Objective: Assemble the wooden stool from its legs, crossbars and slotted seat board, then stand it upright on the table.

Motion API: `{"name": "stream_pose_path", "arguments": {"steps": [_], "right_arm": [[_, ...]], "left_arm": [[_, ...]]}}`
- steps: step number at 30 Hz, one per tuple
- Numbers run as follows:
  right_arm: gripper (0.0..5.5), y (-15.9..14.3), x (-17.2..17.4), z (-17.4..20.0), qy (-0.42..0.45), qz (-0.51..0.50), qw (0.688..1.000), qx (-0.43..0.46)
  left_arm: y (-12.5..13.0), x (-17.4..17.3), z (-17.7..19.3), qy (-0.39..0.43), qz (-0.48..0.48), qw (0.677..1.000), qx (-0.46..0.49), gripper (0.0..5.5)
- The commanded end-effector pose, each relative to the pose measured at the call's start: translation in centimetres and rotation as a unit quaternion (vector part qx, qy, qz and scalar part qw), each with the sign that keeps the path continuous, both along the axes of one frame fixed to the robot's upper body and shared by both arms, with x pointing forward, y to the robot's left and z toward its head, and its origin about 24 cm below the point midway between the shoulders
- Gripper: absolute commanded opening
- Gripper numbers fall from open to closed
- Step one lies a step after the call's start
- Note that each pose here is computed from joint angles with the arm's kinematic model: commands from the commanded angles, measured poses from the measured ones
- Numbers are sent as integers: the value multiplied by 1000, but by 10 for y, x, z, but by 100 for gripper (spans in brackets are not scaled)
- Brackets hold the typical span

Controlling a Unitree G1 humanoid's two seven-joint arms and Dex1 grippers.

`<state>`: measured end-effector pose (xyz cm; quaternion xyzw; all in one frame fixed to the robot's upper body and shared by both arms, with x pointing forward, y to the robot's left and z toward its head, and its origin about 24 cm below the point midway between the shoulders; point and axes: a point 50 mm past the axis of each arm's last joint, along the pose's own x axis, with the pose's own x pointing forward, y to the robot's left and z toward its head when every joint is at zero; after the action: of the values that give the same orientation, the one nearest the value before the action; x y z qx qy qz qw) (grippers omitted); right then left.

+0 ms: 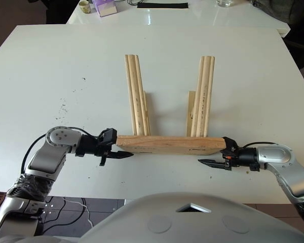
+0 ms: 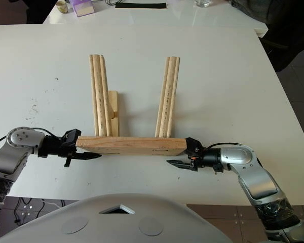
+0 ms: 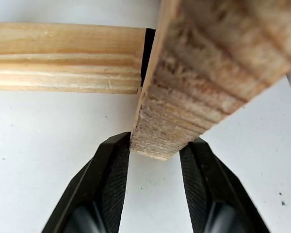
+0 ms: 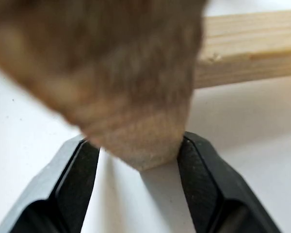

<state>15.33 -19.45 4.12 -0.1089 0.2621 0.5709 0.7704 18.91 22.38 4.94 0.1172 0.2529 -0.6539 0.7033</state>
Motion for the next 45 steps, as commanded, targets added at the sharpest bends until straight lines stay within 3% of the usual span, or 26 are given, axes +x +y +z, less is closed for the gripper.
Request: {"name": "stream_pose_path", "arguments": {"steps": [1,5,12,18,23,27,31,34,38,41,45], "right_arm": [[266,6,3,17,-28,-41,998,40],[266,9,-1,26,-20,-56,996,73],[189,9,-8,28,3,-41,996,74],[186,2,-8,25,1,-54,997,54],[186,-3,-9,43,-10,-81,995,53],[186,1,-20,84,11,-61,996,66],[186,5,-19,146,74,-12,981,180],[186,6,-8,193,117,16,951,287],[186,-7,10,219,127,86,931,330],[186,-34,10,249,249,116,918,285],[186,-45,9,299,425,34,868,254]], "left_arm": [[-9,7,15,-19,-1,999,-37,153],[-7,6,15,-15,9,999,-35,153],[-4,14,20,-23,11,999,-32,153],[-2,22,31,-25,15,999,-44,153],[-4,19,63,-35,0,997,-72,153],[-3,4,108,-37,-64,995,-71,153],[-11,-1,160,-1,-106,989,-104,153],[-17,2,205,63,-120,978,-156,153],[-23,-1,240,117,-129,967,-186,153],[-24,-7,264,167,-123,961,-185,153],[-19,1,282,261,-87,947,-166,153]]}}
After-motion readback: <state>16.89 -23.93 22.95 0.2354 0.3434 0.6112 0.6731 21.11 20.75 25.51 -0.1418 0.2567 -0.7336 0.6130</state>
